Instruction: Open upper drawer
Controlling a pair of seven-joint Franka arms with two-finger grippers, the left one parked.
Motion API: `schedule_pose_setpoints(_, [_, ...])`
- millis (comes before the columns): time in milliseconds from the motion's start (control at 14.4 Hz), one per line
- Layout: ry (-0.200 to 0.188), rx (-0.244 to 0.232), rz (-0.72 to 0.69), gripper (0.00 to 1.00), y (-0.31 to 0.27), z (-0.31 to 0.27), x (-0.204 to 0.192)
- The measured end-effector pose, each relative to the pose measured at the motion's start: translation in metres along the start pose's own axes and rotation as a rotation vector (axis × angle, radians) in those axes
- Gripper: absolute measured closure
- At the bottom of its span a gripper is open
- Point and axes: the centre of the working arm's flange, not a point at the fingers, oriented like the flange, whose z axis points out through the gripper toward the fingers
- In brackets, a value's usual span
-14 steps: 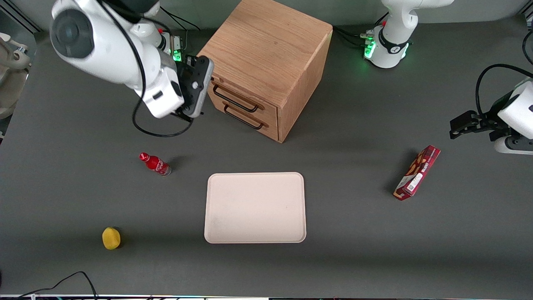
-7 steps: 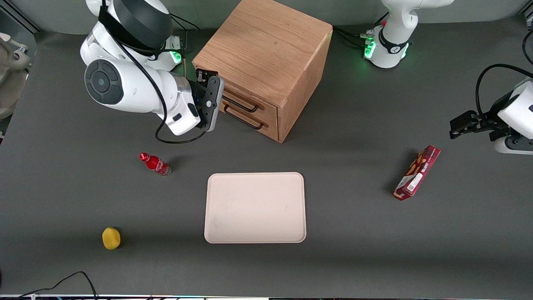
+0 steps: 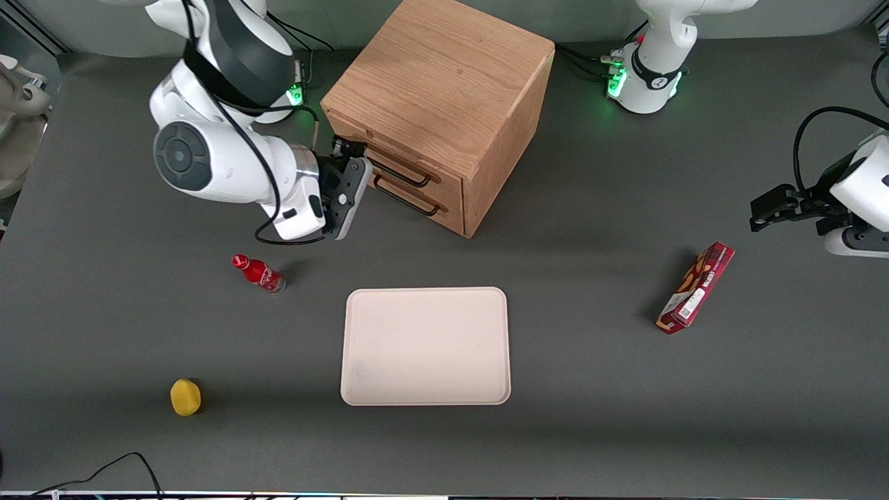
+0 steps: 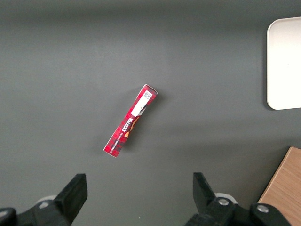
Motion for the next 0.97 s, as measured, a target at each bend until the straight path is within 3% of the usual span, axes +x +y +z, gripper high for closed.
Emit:
schedule_pose_setpoints(418, [-0.03, -0.052, -0.027, 0.0, -0.017, 0.048, 0.003])
schedule_pose_setpoints(975, [-0.059, -0.067, -0.02, 0.0, -0.019, 0.086, -0.009])
